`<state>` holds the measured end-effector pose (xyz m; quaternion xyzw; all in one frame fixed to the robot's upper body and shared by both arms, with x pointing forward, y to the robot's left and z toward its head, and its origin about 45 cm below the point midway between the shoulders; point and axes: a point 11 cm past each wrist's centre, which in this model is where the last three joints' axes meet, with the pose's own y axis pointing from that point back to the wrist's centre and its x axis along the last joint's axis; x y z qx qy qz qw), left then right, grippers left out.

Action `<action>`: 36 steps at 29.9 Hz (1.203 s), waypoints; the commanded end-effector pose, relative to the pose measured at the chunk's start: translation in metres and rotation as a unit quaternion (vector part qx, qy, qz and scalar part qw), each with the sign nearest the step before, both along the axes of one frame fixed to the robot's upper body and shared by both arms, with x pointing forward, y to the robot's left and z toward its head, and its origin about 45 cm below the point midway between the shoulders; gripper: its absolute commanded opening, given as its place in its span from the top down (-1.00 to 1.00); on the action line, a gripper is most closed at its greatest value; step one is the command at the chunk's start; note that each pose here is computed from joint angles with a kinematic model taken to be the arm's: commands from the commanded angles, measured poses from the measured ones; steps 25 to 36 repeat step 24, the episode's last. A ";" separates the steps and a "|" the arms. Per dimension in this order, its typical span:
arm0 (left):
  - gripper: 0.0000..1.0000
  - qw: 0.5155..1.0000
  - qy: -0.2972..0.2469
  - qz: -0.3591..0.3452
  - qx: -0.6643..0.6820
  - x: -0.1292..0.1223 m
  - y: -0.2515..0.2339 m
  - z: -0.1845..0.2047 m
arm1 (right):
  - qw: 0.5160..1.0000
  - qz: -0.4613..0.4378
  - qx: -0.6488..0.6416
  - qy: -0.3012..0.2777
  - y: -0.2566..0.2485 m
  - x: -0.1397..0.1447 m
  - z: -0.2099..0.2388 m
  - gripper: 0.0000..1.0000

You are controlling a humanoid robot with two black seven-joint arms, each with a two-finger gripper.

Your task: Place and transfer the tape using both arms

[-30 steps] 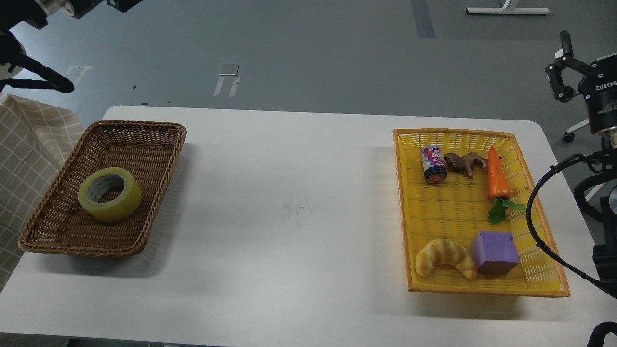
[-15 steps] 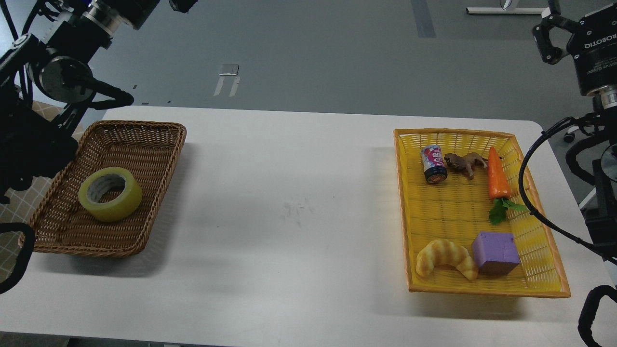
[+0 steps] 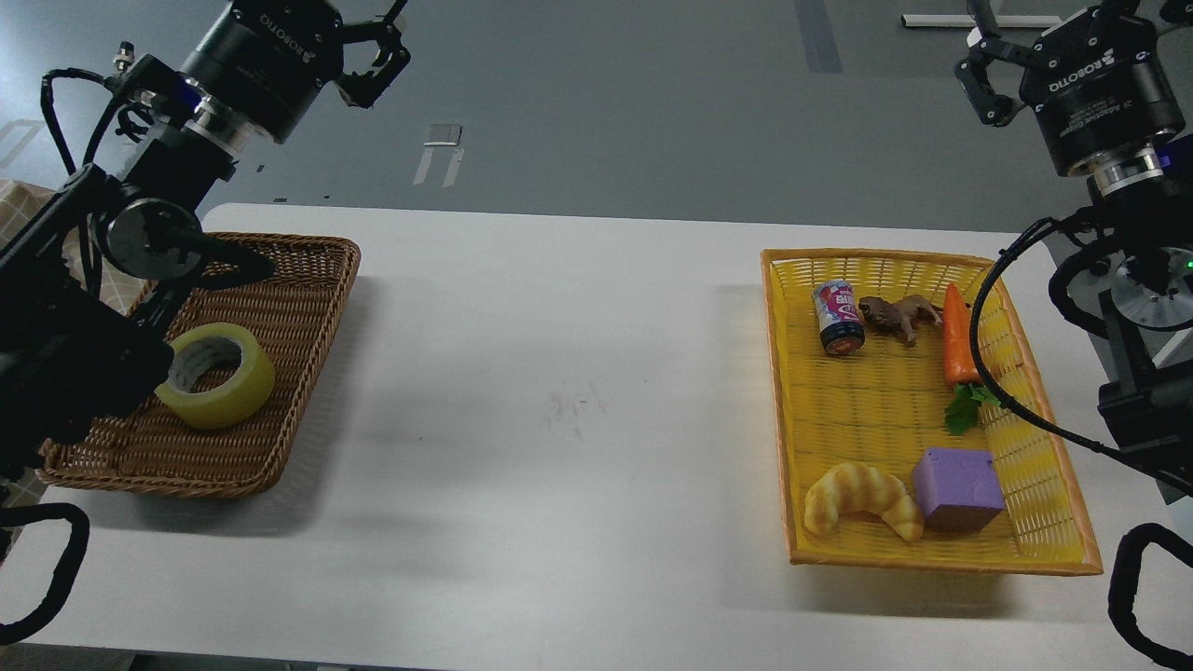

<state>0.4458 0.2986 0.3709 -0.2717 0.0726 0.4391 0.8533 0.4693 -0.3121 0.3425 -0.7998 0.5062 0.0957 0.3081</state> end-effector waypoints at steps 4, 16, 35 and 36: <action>-0.96 0.999 0.014 -0.010 -0.031 0.001 -0.017 -0.016 | 0.999 0.027 -0.004 0.021 0.025 -0.002 -0.020 -1.00; -0.95 0.997 0.044 -0.015 -0.057 0.006 -0.035 -0.041 | 0.998 0.050 0.021 0.022 0.052 -0.004 -0.026 -1.00; -0.96 0.996 0.059 -0.019 -0.061 0.006 -0.043 -0.054 | 0.998 0.055 0.028 0.023 0.058 -0.004 -0.028 -1.00; -0.96 0.996 0.059 -0.019 -0.061 0.006 -0.043 -0.054 | 0.998 0.055 0.028 0.023 0.058 -0.004 -0.028 -1.00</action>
